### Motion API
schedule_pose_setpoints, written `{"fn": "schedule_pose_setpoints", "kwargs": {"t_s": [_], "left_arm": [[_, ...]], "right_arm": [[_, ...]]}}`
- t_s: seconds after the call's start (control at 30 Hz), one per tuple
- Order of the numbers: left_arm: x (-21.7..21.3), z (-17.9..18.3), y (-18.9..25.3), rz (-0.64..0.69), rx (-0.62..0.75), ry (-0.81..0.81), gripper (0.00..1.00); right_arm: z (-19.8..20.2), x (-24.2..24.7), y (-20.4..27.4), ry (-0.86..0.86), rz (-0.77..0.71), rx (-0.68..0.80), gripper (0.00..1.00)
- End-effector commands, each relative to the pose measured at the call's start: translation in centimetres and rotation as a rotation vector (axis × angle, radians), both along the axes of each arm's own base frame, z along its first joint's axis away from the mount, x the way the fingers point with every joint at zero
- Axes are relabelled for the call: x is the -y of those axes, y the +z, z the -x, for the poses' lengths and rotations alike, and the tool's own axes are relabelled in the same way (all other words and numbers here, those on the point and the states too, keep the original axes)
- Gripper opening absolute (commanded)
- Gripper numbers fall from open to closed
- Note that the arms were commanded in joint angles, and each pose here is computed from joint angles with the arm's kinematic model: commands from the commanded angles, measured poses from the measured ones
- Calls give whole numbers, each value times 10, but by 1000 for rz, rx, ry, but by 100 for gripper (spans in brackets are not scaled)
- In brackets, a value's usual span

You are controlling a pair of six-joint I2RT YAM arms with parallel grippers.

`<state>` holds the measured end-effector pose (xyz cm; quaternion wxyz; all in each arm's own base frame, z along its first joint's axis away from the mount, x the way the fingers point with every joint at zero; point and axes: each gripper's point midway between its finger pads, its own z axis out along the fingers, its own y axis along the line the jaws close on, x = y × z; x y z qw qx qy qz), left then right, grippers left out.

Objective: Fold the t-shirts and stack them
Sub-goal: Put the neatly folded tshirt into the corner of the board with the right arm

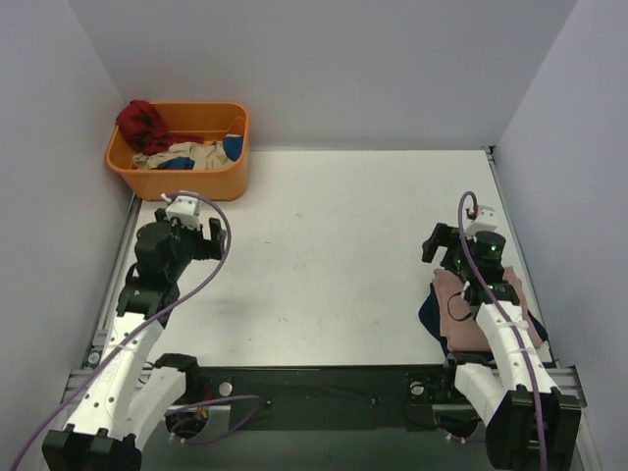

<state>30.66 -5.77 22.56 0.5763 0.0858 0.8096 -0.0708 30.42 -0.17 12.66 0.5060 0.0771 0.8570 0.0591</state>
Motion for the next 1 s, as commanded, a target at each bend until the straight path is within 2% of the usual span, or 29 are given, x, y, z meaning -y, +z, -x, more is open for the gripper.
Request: {"fn": "schedule_pose_setpoints", "kwargs": {"t_s": [0.0,0.03,0.07,0.1,0.17,0.3,0.33,0.43,0.63,0.97], "left_arm": [[0,-4,-6,82,99,42,92],[-3,0,-30,103,50,70,92],[-5,0,-34,119,52,97,93],[-16,3,-54,134,14,179,93],[-30,4,-66,146,29,268,93],[-39,12,-98,144,58,282,94],[-37,11,-96,138,90,259,94],[-43,14,-106,139,90,281,94],[-50,19,-120,125,89,314,95],[-53,19,-116,136,106,330,95]], "right_arm": [[-20,-13,26,60,-48,200,100],[-18,-13,18,50,-55,201,100],[-18,-12,17,46,-52,210,100],[-16,-12,11,47,-51,216,100],[-10,-12,3,43,-47,221,100],[-4,-16,-2,56,-46,254,100],[0,-17,-11,54,-48,245,100],[2,-14,-10,33,-38,292,100],[7,-15,-15,36,-12,285,100],[8,-14,-17,35,5,279,100]]}}
